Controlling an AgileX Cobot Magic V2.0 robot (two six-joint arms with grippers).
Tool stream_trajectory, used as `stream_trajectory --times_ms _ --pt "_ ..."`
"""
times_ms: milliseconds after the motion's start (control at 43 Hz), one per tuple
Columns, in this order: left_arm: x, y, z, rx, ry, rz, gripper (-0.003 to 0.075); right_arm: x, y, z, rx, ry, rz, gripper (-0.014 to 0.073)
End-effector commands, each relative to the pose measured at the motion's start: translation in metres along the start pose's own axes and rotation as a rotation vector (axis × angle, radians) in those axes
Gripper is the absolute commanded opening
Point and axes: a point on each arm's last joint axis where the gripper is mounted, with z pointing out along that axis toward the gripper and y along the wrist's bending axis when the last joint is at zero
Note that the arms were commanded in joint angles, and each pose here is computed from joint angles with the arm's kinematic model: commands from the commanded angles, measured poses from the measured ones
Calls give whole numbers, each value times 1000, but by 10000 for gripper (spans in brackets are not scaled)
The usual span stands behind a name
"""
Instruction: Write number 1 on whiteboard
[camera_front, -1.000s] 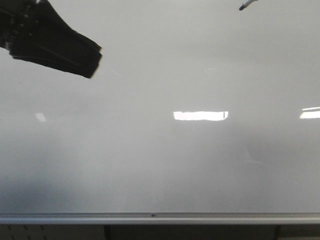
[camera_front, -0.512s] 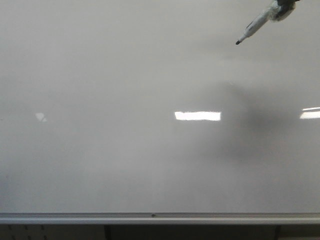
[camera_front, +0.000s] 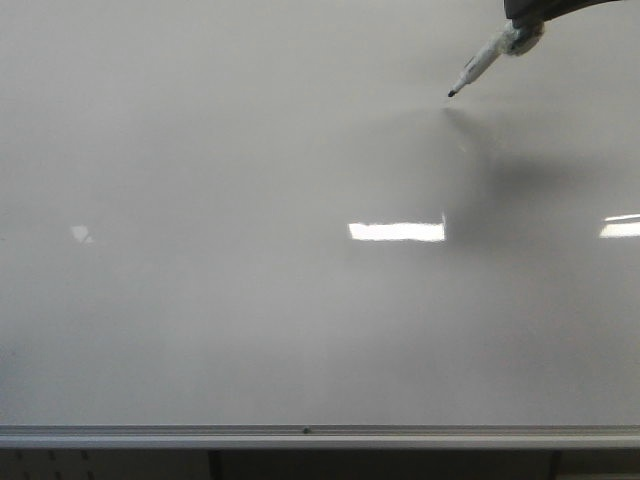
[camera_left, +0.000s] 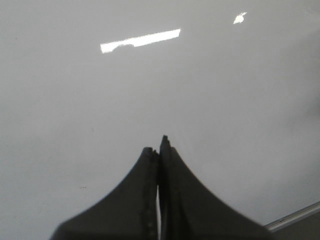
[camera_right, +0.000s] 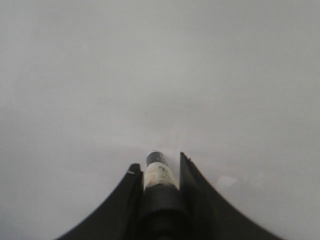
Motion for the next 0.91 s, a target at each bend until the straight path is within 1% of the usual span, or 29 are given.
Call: stream_trajectory --times_ms 0,605,767,884 --pt "-11 4 -2 -33 -39 -12 -20 -21 0 -10 38 -119 -14 -109" --pt "-11 4 -2 -33 -39 -12 -20 -12 -3 2 37 -60 -39 -109" --pt "-11 4 -2 -33 -39 -12 -20 -3 -4 15 25 -4 -32 -109" --pt "-11 4 -2 -33 -39 -12 -20 8 -2 25 16 41 -32 -109"
